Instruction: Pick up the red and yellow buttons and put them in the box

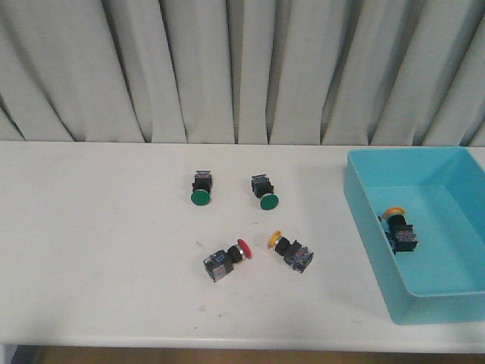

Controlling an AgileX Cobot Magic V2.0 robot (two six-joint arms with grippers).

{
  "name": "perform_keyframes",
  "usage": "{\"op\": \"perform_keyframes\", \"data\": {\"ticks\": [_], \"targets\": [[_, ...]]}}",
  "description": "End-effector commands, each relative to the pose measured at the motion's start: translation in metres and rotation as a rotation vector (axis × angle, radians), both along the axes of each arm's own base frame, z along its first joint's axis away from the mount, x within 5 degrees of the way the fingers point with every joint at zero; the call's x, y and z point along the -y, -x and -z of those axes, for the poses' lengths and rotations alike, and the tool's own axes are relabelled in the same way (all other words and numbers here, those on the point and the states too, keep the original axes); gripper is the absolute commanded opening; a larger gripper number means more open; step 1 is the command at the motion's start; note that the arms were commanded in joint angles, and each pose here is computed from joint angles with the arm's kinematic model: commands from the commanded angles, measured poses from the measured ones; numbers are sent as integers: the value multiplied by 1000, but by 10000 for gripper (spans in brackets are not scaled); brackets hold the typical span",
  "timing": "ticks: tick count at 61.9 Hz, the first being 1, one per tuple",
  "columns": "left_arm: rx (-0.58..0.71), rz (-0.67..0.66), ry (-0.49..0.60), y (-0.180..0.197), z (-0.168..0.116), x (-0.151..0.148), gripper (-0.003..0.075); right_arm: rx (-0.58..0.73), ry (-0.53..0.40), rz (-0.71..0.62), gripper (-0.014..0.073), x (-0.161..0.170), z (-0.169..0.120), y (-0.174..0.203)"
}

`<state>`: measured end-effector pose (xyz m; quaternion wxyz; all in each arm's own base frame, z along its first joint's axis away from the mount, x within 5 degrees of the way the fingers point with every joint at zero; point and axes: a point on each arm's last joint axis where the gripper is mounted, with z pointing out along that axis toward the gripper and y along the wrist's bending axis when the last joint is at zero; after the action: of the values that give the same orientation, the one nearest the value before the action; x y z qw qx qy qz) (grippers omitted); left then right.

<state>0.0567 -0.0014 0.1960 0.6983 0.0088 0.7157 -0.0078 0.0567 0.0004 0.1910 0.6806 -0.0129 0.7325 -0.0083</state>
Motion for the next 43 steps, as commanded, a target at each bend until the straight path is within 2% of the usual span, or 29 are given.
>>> {"op": "perform_keyframes", "data": {"ticks": [1, 7, 43], "targets": [[36, -3, 17, -1, 9, 0, -6, 86, -1, 0, -3, 0, -5, 0], [36, -3, 17, -1, 9, 0, -6, 81, -25, 1, -3, 0, -5, 0], [36, -3, 17, -1, 9, 0, -6, 76, -25, 2, -3, 0, -5, 0]]}}
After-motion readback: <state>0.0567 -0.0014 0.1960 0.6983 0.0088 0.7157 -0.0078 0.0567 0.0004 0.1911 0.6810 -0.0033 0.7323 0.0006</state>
